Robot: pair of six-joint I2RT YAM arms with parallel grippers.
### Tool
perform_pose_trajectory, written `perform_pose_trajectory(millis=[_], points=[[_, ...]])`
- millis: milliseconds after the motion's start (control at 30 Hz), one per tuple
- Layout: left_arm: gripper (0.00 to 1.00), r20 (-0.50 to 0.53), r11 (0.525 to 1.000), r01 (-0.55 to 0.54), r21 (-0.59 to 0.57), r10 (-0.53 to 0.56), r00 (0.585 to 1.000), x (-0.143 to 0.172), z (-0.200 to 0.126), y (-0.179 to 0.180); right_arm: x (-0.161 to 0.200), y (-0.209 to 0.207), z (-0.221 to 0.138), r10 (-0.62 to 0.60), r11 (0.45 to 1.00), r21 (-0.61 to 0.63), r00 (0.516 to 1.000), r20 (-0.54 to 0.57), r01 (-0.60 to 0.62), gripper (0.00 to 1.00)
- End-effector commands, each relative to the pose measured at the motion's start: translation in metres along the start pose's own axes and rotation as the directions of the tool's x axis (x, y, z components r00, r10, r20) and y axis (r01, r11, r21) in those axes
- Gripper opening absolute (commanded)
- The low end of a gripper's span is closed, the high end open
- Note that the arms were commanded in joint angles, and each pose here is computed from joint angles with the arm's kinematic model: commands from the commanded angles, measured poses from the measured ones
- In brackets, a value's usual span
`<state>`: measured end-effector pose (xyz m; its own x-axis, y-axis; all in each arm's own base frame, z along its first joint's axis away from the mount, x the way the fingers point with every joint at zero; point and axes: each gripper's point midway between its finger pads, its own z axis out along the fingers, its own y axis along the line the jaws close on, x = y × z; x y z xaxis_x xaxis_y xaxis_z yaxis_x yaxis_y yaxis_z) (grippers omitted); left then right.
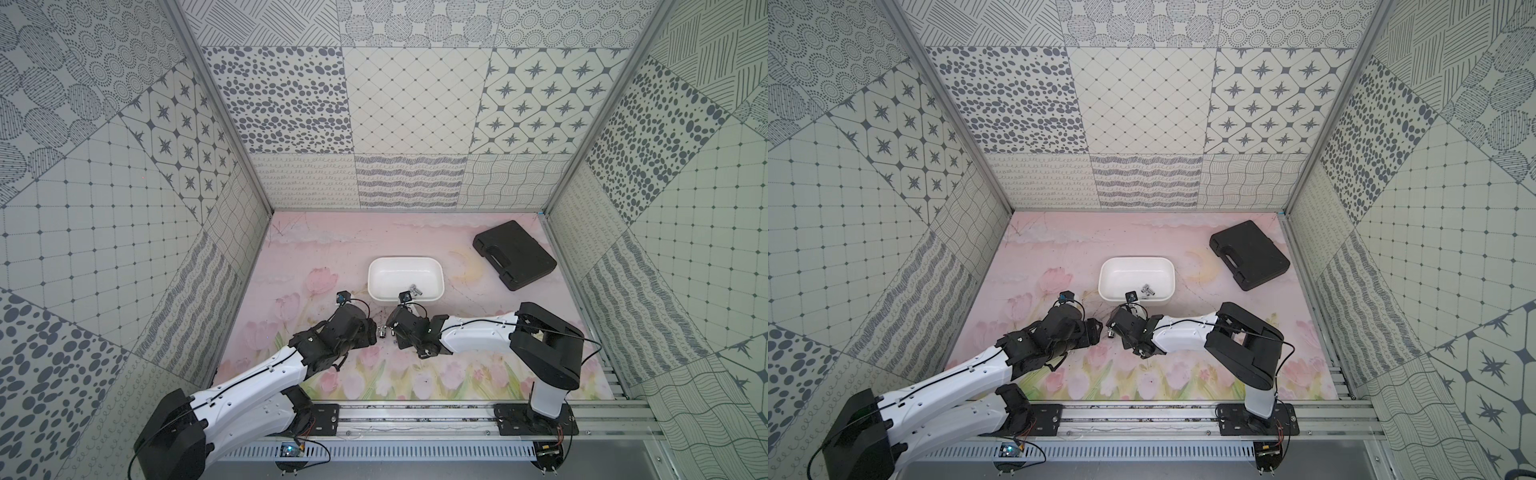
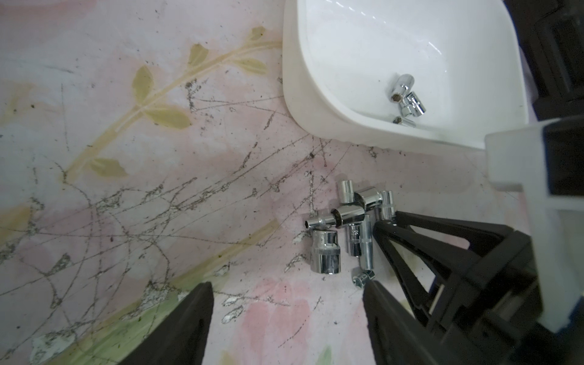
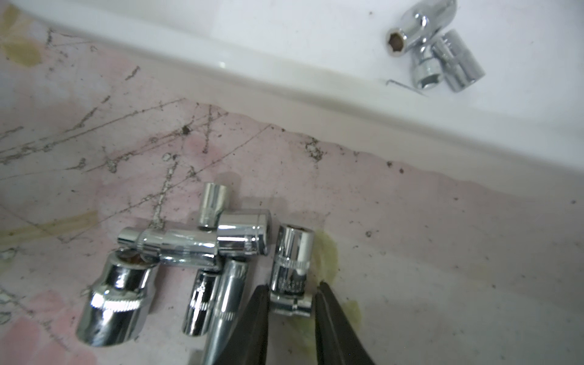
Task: Put the socket on the desktop into the storage box
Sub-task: Pick up the socket head from the center of the board, then place the socket head in the storage box.
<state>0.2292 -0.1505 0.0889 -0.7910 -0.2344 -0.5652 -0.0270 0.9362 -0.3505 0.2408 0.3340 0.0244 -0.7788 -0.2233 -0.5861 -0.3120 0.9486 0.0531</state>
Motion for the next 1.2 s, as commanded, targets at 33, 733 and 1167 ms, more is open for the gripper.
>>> perform_pose_trajectory(millis=[33,733,1167], points=[[0.8,0.011,1.0,0.007,0.027,-0.007,1.0,-0.005,0.0,-0.007,0.003,-0.003,0.003,0.018,1.0,0.005,1.0,-0.007,-0.018,0.27],[0.79,0.014,1.0,0.009,0.024,-0.01,1.0,-0.006,0.0,-0.007,-0.035,-0.012,-0.064,0.041,0.997,-0.065,0.991,0.126,-0.032,0.26],[0.8,0.013,1.0,0.008,0.026,-0.008,1.0,-0.005,-0.001,-0.007,-0.13,-0.029,-0.061,0.043,0.998,-0.044,0.973,0.227,-0.034,0.26]])
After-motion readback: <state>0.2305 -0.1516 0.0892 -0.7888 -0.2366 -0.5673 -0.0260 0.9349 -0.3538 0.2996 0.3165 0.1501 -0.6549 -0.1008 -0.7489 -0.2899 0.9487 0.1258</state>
